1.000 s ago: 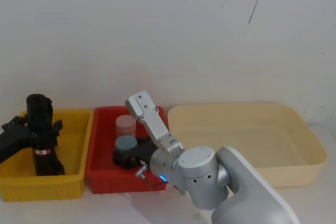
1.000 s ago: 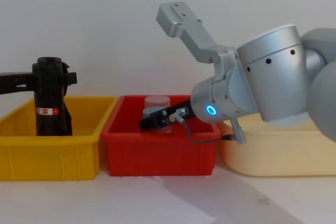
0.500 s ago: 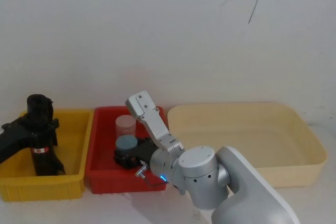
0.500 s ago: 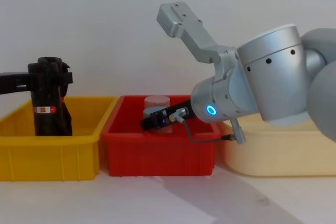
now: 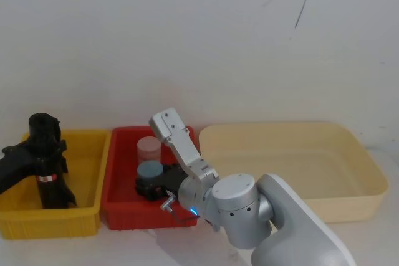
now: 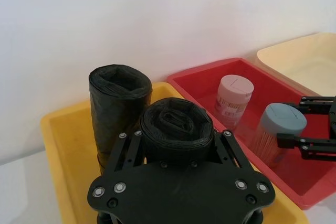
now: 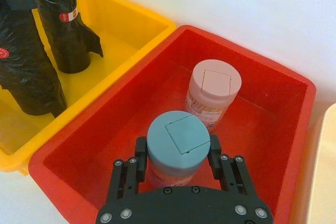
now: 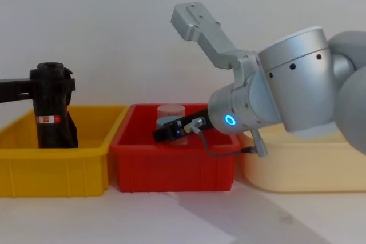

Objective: Pick up the garbage bag with the one hand and transfer it to the other hand.

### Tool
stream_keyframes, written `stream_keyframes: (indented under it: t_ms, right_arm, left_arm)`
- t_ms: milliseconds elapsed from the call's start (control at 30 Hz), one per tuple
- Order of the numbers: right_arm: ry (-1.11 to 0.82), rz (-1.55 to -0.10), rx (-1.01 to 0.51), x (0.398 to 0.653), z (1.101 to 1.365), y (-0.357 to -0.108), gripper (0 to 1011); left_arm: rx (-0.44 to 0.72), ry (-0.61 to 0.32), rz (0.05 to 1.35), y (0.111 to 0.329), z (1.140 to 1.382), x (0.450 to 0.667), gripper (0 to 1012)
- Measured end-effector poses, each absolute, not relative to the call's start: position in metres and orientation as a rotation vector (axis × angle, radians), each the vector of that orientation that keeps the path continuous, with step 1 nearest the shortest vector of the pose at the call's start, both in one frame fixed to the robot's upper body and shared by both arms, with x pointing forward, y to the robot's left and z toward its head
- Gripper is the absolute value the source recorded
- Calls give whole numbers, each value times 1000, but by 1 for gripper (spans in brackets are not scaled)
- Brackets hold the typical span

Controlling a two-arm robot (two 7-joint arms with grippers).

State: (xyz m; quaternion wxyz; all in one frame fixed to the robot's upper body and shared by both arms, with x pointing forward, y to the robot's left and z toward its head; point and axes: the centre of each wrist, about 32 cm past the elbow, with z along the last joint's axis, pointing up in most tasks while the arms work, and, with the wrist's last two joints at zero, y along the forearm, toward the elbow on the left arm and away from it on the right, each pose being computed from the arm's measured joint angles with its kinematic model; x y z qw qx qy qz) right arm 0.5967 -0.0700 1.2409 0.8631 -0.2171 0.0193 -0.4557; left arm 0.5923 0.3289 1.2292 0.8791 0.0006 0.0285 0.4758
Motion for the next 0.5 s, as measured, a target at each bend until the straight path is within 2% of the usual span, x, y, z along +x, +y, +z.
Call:
stream_keyframes:
  t_ms: [500]
  right_arm:
    - [40,-955,-455,597,1241,-70,675]
  left_arm:
    - [1,59,992,329,1229,592,394]
